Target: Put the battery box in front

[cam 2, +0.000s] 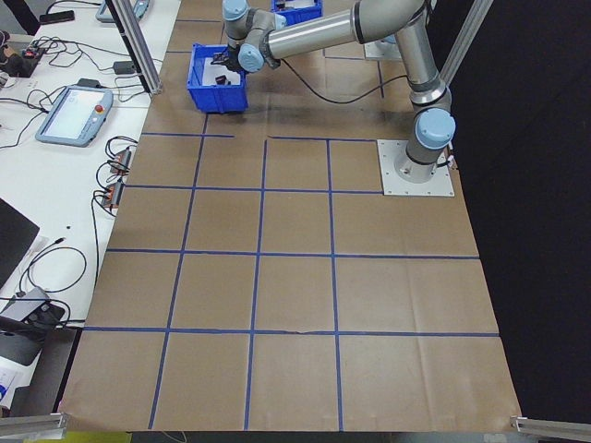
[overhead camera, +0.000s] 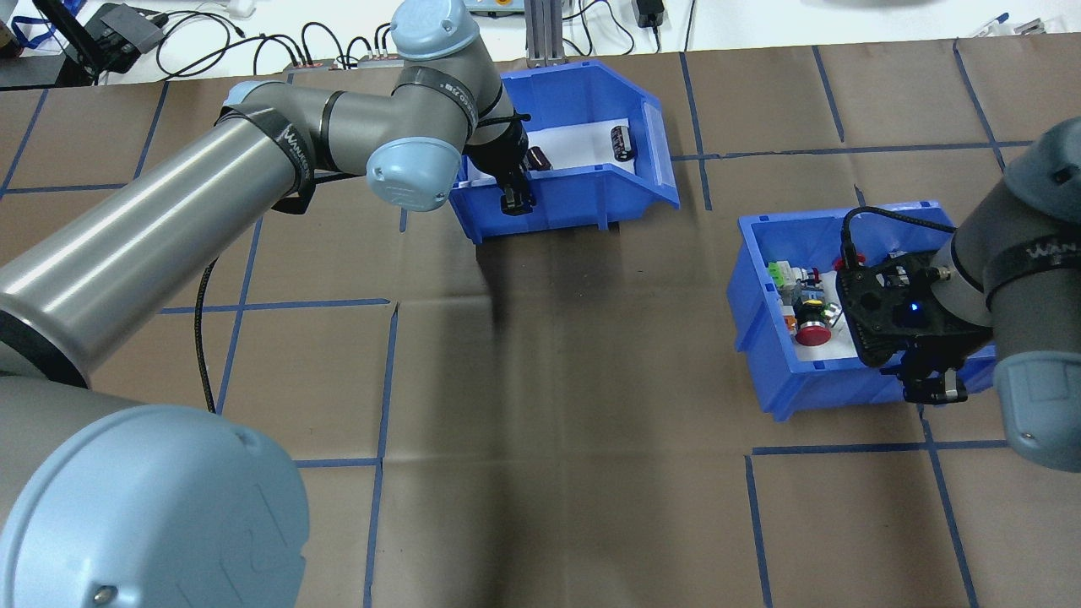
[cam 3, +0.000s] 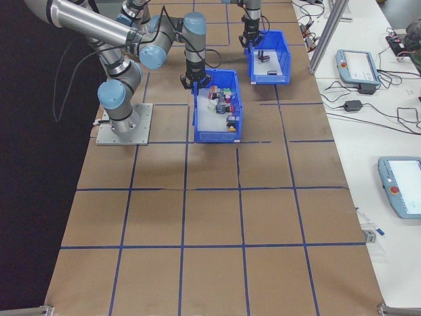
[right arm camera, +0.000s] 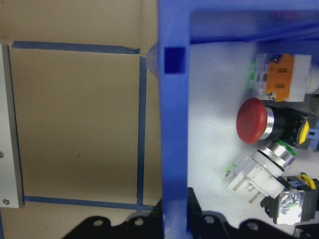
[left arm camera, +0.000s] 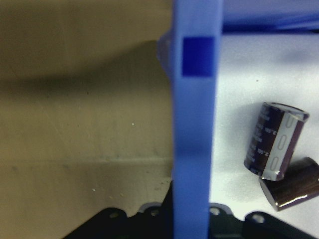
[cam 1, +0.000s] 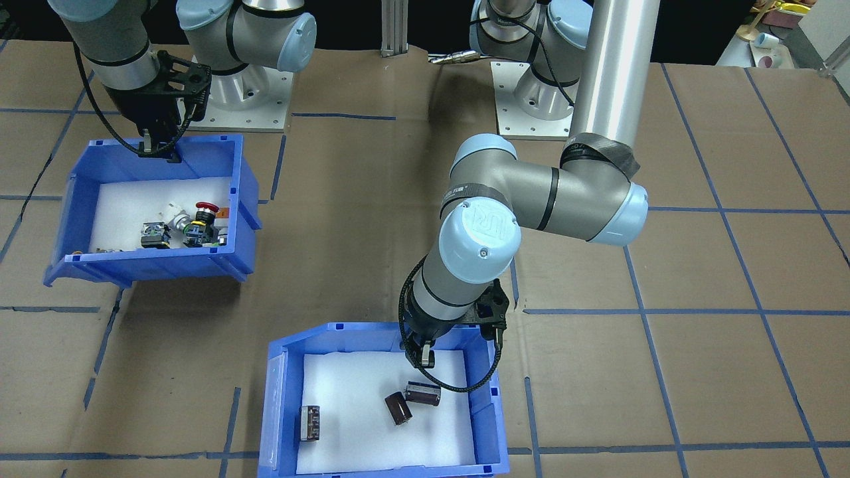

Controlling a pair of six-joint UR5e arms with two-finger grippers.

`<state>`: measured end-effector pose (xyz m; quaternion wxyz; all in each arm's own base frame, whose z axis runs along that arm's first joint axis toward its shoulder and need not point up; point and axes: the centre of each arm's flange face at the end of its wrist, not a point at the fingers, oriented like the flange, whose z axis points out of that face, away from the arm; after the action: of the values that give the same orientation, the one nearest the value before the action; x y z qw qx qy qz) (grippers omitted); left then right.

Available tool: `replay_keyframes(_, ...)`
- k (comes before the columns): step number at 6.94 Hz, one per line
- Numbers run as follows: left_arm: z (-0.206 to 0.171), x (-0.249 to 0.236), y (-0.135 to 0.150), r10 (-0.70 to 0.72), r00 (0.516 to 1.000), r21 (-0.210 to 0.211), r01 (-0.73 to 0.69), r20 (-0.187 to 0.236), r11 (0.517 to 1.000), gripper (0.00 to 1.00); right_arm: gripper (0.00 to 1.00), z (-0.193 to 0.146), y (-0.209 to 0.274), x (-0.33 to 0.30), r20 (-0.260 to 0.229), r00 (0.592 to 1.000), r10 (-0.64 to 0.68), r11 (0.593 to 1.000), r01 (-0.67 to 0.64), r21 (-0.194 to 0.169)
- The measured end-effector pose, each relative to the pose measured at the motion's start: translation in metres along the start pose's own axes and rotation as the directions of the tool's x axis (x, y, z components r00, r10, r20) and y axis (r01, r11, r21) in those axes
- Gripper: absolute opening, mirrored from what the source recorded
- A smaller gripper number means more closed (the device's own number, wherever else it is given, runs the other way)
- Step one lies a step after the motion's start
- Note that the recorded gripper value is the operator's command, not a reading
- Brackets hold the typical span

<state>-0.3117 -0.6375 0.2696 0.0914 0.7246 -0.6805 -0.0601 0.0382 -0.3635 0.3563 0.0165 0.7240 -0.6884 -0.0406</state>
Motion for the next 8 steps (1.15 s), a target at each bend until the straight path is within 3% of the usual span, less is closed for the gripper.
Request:
replay_keyframes(1, 0.001, -0.002, 0.003, -0.013, 1.000, 0.000, 0.013, -0.001, 1.000, 0.33, 0.05, 0.005, -0.004, -0.011, -0.003, 1.000, 0.012, 1.000, -0.012, 0.003)
replay_keyframes(2, 0.003, -0.002, 0.004, -0.015, 1.000, 0.005, 0.015, 0.003, 1.000, 0.99, 0.05, 0.007, -0.009, -0.021, -0.011, 0.999, 0.030, 1.000, -0.030, 0.002)
replay_keyframes(5, 0.006, -0.003, 0.000, 0.002, 1.000, 0.102, 0.000, -0.014, 0.995, 0.99, 0.05, 0.006, -0.017, -0.030, -0.022, 0.999, 0.038, 0.999, -0.038, 0.003)
replay_keyframes(6, -0.013, -0.004, 0.002, 0.031, 0.999, 0.109, -0.027, -0.032, 0.994, 0.99, 0.05, 0.006, -0.025, -0.031, -0.023, 0.999, 0.025, 1.000, -0.025, 0.003)
replay_keyframes(7, -0.046, -0.008, 0.002, 0.112, 0.994, 0.119, -0.108, -0.022, 0.987, 0.99, 0.05, 0.006, -0.040, -0.033, -0.025, 1.000, 0.015, 1.000, -0.015, 0.002)
replay_keyframes(8, -0.083, -0.015, -0.007, 0.253, 0.967, 0.127, -0.254, 0.020, 0.959, 0.99, 0.05, 0.005, -0.061, -0.038, -0.029, 1.000, 0.011, 1.000, -0.011, 0.002)
